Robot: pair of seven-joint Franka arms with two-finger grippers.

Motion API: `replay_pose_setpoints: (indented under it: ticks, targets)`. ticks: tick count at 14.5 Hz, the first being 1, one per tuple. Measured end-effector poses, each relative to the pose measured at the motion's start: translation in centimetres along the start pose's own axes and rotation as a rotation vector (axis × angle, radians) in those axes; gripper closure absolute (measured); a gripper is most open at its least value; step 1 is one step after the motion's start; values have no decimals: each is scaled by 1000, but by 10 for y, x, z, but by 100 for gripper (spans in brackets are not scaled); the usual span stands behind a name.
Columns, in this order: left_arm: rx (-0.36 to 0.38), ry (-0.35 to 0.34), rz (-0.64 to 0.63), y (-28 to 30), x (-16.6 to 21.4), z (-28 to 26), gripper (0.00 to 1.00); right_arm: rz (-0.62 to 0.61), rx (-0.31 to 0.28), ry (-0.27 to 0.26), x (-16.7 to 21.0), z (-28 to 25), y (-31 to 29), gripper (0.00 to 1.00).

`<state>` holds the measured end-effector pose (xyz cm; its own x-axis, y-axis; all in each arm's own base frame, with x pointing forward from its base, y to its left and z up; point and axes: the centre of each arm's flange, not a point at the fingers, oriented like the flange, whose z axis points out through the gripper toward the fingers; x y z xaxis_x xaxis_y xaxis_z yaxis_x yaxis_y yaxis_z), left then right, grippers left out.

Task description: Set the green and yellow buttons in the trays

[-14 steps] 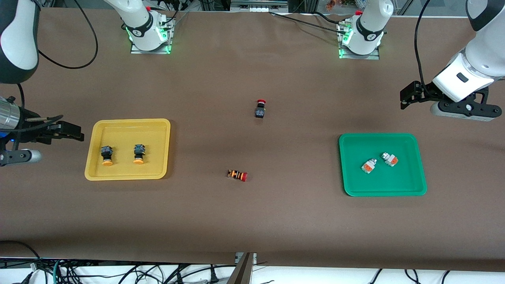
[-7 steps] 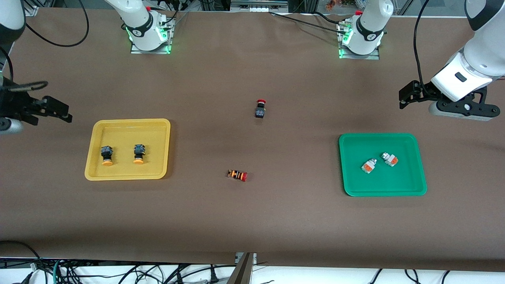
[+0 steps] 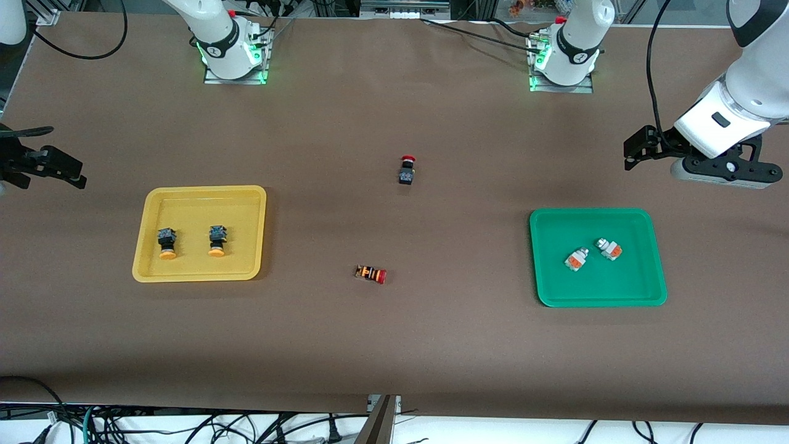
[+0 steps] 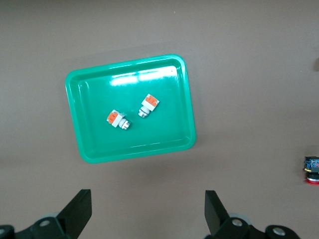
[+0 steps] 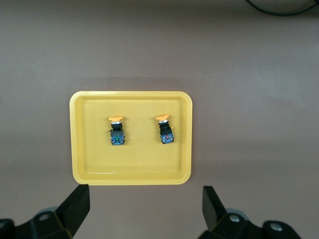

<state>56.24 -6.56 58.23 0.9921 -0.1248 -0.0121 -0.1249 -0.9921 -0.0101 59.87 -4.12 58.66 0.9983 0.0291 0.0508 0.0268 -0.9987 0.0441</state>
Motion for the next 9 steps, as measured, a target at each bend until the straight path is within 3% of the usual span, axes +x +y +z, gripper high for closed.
replay_pose_setpoints:
  ticks: [9]
  targets:
    - [0, -1, -1, 0, 0, 0, 0, -2, 19, 11, 1, -4, -6, 0]
